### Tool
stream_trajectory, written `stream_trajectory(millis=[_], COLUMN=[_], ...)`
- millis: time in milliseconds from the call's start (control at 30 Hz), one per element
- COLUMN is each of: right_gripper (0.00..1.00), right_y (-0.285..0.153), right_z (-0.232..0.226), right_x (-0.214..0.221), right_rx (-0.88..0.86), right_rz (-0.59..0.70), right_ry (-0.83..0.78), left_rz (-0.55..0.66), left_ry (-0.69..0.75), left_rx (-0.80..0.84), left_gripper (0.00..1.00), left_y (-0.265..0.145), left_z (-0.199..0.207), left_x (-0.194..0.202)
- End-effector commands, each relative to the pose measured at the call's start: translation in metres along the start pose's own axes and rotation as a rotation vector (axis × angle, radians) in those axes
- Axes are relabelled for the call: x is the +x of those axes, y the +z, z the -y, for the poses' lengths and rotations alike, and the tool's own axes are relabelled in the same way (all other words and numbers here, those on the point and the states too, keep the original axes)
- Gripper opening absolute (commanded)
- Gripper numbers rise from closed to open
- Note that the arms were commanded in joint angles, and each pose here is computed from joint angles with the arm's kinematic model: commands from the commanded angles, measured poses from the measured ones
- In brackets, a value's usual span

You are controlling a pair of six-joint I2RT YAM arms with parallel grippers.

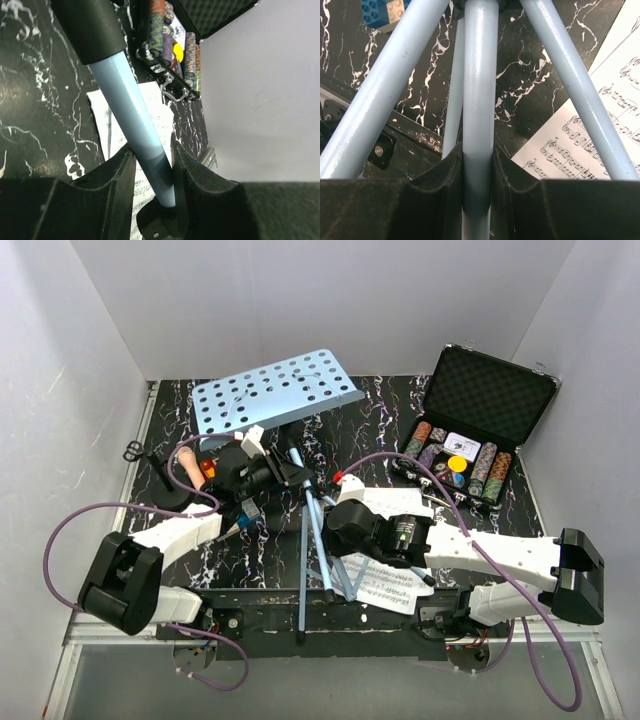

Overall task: Pack up the instrument practice props
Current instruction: Place the music stand at the center of the board.

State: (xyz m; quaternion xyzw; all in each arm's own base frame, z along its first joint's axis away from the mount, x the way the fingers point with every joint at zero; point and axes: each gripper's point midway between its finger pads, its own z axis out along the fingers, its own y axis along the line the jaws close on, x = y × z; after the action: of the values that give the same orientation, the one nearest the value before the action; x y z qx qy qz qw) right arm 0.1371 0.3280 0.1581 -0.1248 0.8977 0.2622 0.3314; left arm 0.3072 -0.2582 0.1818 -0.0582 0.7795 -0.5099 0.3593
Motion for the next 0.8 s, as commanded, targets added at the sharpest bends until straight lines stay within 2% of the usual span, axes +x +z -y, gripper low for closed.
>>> stream_trajectory(millis=[0, 300, 767], right_gripper=[0.01, 0.01, 0.01], right_y=[-0.015, 0.008, 0.028], right_z=[-0.035, -0.031, -0.014], right_x=[-0.054, -0.031, 0.007], right_rx=[-0.122, -0.107, -0.077], right_rz=[0.209, 0.158, 0.018], right_ry=[0.124, 0.167, 0.086], left_rz=[0.094, 0.017, -0.033], left_ry=[0.208, 0.203, 0.152], left_rx=[0.249, 0.202, 0.106], left_gripper=[0.0, 0.0, 0.0], left_y=[-0.004, 0.021, 0.036], left_z=[0.057, 0.026, -0.026], left_x=[-0.02, -0.004, 0.022])
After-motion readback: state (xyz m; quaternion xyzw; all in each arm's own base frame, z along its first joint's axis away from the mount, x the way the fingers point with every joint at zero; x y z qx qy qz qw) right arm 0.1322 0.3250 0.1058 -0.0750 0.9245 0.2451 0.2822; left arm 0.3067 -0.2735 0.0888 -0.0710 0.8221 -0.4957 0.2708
